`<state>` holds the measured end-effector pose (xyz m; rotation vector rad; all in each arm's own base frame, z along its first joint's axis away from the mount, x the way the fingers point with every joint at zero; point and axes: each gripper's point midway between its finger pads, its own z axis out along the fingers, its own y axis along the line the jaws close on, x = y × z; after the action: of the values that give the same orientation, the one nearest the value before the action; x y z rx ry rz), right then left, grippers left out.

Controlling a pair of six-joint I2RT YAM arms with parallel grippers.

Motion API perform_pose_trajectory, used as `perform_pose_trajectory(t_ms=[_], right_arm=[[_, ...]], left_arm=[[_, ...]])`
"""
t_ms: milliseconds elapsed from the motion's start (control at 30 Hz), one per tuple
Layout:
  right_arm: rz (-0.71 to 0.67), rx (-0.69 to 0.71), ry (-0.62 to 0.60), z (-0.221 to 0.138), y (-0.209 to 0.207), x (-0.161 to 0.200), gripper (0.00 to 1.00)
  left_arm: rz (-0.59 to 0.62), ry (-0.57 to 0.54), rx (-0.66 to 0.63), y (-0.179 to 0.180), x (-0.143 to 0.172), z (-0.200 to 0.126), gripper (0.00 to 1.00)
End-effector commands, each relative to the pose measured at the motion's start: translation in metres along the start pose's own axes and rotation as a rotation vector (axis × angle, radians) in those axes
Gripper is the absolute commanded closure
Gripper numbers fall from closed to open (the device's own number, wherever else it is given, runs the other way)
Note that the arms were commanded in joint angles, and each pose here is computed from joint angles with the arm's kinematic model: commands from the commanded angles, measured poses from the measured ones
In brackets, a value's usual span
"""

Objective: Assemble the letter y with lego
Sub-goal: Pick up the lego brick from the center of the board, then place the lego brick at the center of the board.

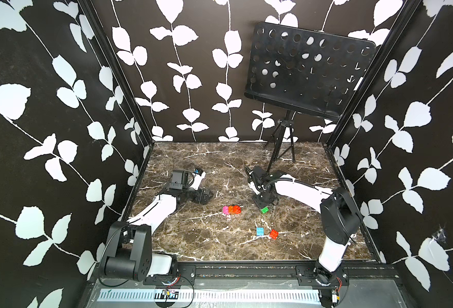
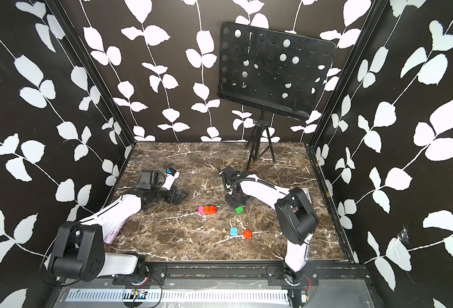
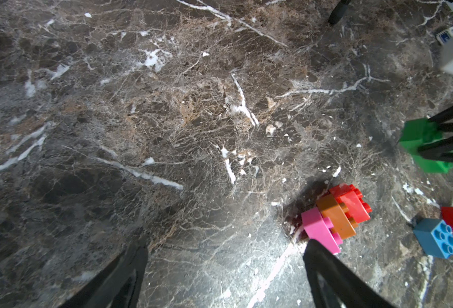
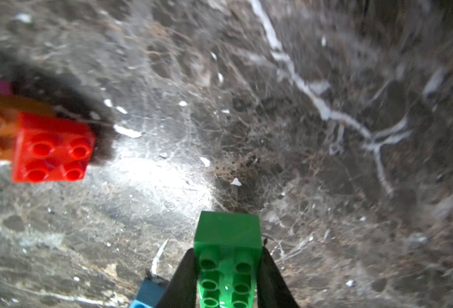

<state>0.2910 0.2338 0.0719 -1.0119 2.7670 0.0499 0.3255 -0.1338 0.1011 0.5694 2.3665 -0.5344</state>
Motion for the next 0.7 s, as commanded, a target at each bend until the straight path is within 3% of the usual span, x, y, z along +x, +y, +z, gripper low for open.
perform_pose_trajectory(t_ms=[0,133,267,433,667], right_arm=[[-0.463,0.01,-0.025,-0.015,0.001,0.002,0.71],[-0.736,-0.031,0.033,-0.003,0.005,0.02,0.7],[-0.881,-0.078,0.054,0.005,0.01,0.028,0.68],[-0.941,-0.146,0.068,0.013,0.023,0.031,0.65],[-1.028,-0.139,0.123,0.03,0.028,0.036,0.63]], left_arm=[[0.022,-0.036,-0.016,0.002,-0.012,-0.012,0.07],[0.008,-0.042,-0.028,0.007,-0.012,-0.015,0.06],[0.002,-0.044,-0.033,0.01,-0.011,-0.016,0.06],[-0.002,-0.04,-0.03,0.01,-0.01,-0.014,0.06],[-0.005,-0.038,-0.032,0.011,-0.009,-0.014,0.06]])
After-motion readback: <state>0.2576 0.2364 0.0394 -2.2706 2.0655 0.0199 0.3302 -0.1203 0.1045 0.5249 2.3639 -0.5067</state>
